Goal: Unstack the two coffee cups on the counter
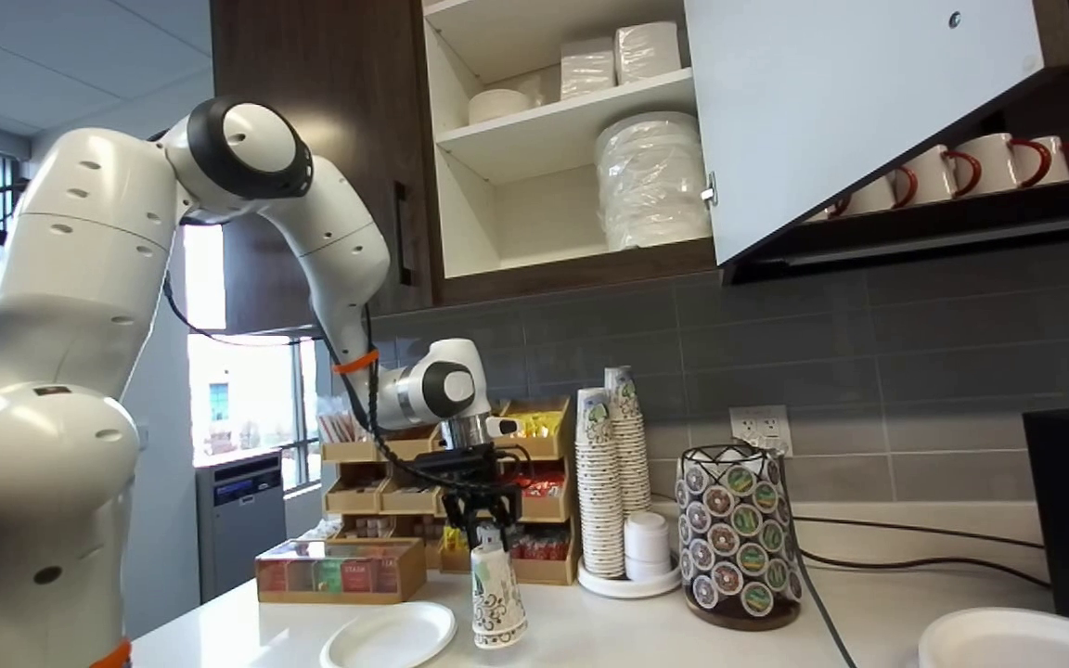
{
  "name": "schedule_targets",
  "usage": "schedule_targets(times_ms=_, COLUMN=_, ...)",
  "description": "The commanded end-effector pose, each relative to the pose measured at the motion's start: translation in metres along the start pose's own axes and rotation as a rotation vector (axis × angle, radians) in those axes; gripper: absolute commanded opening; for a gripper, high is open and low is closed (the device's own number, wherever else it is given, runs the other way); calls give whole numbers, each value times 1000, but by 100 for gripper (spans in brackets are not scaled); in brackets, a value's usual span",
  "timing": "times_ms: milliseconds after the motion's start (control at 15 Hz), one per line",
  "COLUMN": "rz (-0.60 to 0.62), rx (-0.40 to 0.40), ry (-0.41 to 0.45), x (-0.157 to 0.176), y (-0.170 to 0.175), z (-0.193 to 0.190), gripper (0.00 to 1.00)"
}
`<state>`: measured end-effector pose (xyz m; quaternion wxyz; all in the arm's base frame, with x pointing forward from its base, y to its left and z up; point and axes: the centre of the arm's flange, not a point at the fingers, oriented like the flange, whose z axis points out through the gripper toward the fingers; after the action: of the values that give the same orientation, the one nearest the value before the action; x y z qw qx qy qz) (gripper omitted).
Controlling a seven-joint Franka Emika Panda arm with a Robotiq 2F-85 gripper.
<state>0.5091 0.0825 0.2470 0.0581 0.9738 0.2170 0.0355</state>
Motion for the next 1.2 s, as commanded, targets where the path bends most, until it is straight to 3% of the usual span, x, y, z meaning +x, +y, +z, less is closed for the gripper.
schedule_targets(times_ms=0, rz=-1, rx=8, ry=3, x=-3, y=-4, z=-4, gripper=38)
schedule_targets(times_ms=533, rz=-5, rx=-4, ry=2, x=-6, y=-6, z=-12, gripper=38)
schedule_targets(times_ms=1133, rz=102, rx=-68, ry=138, x=-29, y=24, z=-113, gripper=38)
